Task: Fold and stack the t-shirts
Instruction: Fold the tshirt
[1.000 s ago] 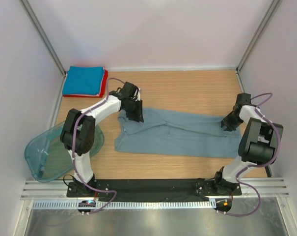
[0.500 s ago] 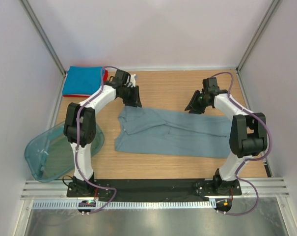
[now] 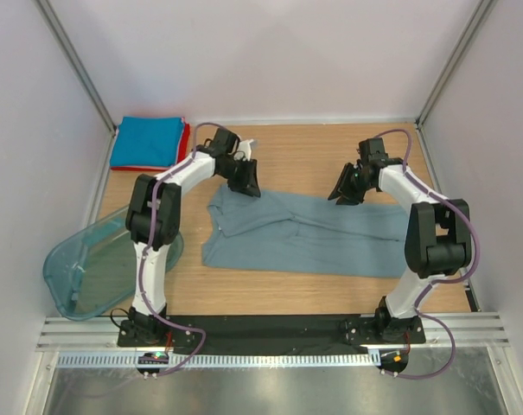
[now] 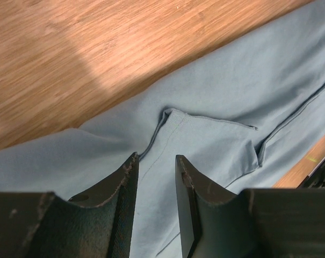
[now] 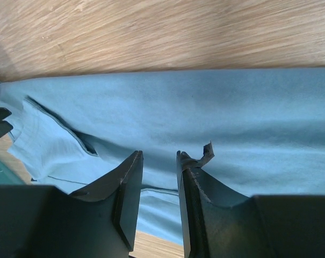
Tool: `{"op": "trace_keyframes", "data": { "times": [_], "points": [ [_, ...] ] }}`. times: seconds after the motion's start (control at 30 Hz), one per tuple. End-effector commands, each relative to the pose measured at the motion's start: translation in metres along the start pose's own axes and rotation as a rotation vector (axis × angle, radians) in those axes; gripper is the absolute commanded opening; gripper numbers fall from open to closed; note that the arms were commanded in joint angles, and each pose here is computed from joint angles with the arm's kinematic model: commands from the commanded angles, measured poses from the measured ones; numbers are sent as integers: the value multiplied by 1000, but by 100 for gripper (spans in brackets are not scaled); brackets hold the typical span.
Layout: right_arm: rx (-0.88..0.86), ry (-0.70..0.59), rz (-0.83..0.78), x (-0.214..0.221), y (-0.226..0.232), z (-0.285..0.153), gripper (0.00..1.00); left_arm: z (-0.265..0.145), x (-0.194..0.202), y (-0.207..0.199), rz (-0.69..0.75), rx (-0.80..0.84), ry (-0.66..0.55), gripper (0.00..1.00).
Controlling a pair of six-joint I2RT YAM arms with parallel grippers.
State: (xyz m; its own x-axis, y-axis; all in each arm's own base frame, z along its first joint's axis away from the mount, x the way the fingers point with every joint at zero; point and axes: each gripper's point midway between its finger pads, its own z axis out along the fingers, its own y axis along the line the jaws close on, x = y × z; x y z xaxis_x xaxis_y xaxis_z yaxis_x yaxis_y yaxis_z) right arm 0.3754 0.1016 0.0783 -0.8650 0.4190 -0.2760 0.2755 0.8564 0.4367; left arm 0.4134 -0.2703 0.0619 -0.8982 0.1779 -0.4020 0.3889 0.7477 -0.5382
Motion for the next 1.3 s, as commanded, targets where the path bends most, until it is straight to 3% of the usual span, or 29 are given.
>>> {"op": "trace_keyframes", "data": {
  "times": [0.0, 0.73, 0.87, 0.97, 1.1, 1.27],
  "points": [
    [-11, -42, -41, -6, 6, -19, 39, 7, -11, -2, 49, 15, -18, 35],
    [6, -64, -45, -5, 2, -23, 39, 16, 14, -3, 35, 33, 51, 27],
    [11, -72, -46, -5, 1, -28, 40, 10, 8, -7, 45, 31, 30, 15],
    [30, -79, -44, -5, -1, -33, 39, -4, -1, -21, 48, 38, -2, 1],
    [94, -66, -29, 1, -12, -40, 39, -22, 4, -48, 30, 67, -17, 0],
    [174, 3, 23, 30, -32, -49, 39, -27, 48, -95, 72, 96, 44, 0]
  ]
}}
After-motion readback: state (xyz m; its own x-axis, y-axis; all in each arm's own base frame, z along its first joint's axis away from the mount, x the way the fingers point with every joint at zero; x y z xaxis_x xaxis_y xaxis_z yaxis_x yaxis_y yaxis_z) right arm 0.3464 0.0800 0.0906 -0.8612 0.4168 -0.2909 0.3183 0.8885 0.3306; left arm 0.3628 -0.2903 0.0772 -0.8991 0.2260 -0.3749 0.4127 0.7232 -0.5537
